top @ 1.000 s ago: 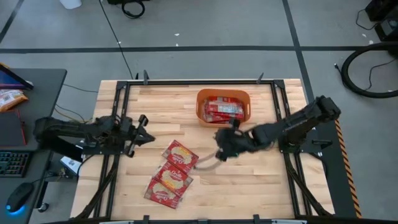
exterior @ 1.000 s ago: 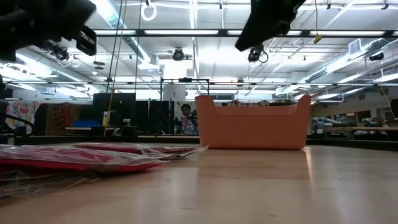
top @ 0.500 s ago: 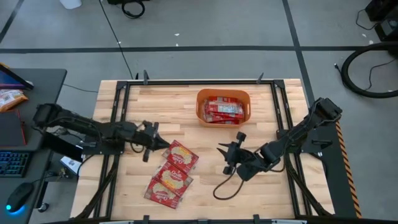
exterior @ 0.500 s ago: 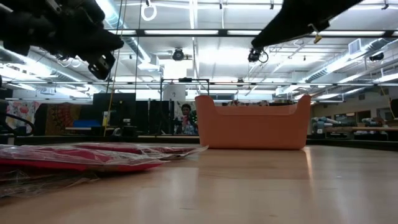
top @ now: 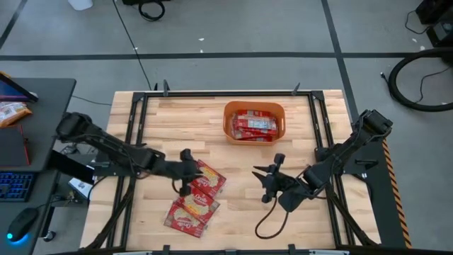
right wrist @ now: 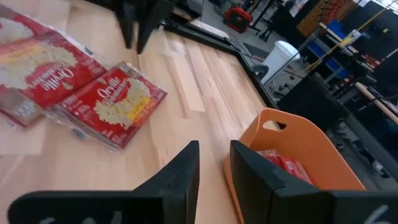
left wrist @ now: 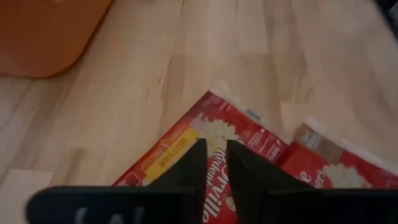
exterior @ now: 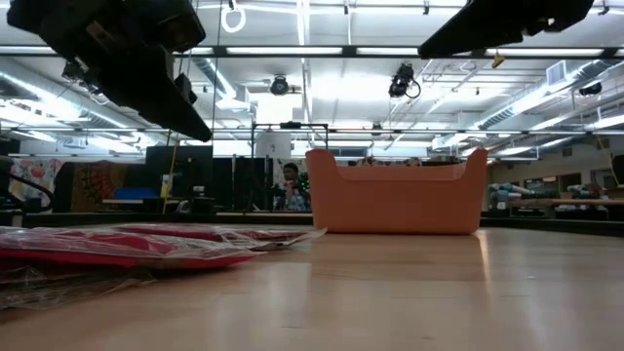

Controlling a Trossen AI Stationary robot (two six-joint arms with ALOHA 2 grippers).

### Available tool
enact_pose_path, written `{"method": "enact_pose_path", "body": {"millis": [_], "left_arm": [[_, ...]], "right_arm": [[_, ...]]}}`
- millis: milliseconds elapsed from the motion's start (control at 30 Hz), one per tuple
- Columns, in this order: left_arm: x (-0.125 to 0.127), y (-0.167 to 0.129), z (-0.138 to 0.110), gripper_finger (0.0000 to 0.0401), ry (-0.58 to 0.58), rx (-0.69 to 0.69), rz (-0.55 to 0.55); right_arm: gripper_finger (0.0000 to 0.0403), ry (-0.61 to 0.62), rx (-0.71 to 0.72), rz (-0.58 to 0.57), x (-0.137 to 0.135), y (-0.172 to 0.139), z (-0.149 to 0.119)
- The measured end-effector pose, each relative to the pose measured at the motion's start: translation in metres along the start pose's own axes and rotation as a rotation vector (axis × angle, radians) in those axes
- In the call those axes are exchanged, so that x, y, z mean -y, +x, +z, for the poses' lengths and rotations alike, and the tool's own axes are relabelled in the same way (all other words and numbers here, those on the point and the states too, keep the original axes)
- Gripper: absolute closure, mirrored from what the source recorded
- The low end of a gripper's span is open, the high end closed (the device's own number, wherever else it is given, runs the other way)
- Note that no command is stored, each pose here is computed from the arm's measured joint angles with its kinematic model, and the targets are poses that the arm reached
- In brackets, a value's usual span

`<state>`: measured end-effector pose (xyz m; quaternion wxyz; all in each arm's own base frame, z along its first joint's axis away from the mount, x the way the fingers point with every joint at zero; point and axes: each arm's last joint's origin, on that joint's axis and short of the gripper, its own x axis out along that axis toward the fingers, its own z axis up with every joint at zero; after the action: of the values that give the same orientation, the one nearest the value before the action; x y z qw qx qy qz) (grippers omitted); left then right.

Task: Sort popcorn bags into baskets
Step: Put the red popcorn bag into the orange bin

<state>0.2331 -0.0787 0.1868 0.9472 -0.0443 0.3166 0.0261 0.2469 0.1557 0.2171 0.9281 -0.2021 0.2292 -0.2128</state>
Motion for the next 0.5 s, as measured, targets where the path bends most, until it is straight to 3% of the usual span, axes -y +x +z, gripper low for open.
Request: {"method": "enact_pose_path", "body": {"millis": [267, 500], "left_arm": [[0.031, 0.013, 0.011, 0.0229, 0.166, -0.096, 0.054], [0.056, 0.033, -0.002, 0.0203, 0.334, -0.182, 0.153]], "right_arm": [[0.0308, -0.003, -0.027, -0.024, 0.004, 0.004, -0.003], [0.0308, 0.006, -0.037, -0.041, 0.007, 0.009, -0.003]]}}
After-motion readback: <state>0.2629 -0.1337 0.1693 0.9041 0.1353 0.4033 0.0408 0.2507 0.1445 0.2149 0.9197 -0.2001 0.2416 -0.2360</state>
